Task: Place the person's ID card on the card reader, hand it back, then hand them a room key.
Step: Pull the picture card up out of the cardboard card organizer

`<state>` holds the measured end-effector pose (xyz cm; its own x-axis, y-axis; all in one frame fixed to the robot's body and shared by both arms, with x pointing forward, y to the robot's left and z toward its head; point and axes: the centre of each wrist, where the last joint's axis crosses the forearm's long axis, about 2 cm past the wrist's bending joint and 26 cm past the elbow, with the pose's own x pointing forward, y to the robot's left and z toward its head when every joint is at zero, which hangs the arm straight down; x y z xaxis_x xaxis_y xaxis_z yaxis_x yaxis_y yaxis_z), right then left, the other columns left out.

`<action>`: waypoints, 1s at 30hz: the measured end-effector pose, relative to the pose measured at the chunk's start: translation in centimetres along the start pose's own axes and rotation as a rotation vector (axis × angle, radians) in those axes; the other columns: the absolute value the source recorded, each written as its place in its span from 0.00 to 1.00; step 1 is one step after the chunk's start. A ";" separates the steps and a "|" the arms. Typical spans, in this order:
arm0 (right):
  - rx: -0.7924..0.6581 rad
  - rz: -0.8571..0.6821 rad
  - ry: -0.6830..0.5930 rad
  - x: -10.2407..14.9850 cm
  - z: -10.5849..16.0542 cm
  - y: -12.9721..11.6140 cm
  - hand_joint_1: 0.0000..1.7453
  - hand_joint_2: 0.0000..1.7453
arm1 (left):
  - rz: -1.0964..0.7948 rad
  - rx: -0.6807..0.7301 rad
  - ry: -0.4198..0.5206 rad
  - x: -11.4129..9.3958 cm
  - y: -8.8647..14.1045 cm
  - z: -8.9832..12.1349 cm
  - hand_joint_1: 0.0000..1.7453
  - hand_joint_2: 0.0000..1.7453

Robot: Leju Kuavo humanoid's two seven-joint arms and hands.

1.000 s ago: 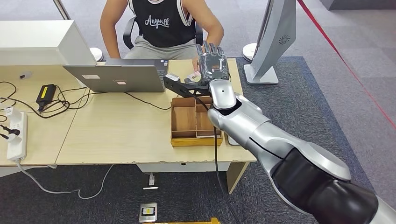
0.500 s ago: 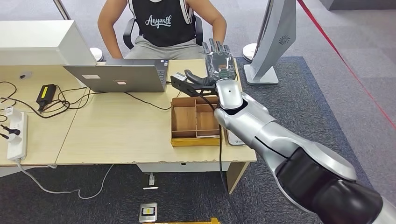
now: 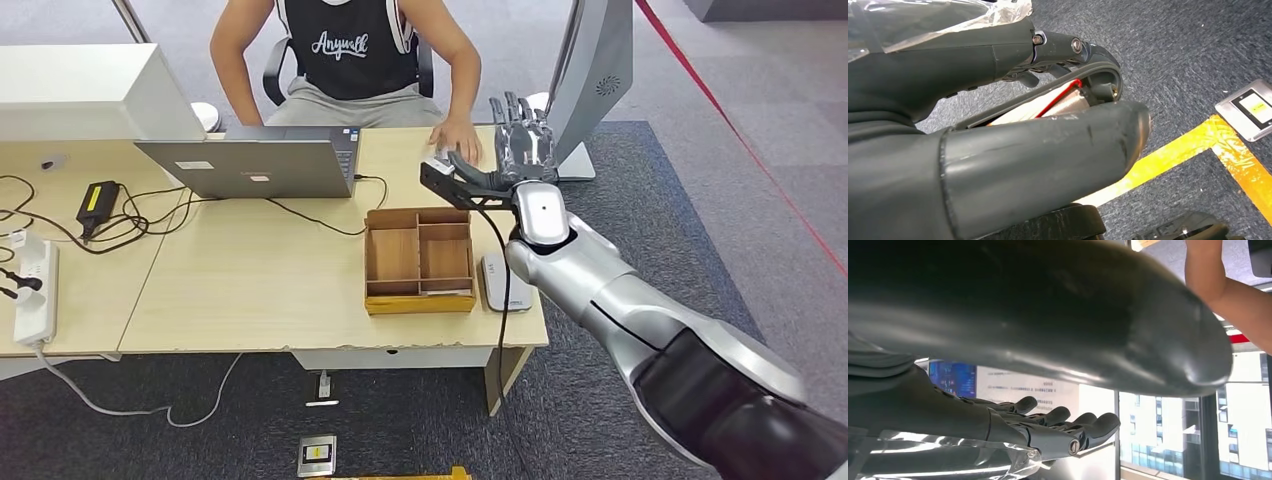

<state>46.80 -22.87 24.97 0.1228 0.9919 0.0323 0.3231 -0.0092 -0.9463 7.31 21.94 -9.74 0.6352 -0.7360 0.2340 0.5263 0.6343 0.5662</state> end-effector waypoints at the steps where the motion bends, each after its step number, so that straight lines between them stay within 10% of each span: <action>1: 0.001 -0.022 0.007 -0.3 0.1 0.1 0.00 0.00 | 0.001 0.000 -0.001 0.0 0.0 0.0 0.00 0.00; 6: 0.043 -0.217 0.025 -2.6 2.1 1.6 0.00 0.00 | 0.002 0.000 -0.010 0.0 0.0 0.0 0.00 0.00; 10: 0.116 -0.369 -0.033 -3.1 4.9 3.0 0.00 1.00 | 0.011 0.000 -0.004 -0.1 0.0 0.0 0.00 0.00; 30: 0.227 -0.688 -0.330 -0.8 10.1 1.7 0.00 1.00 | 0.045 0.002 0.010 -0.1 0.1 -0.1 0.00 0.00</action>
<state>37.80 -22.43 20.12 -0.3303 0.7524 0.5699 0.0220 0.6098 -0.7922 7.38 22.14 -9.76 0.6639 -0.7044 0.2513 0.4959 0.6662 0.5570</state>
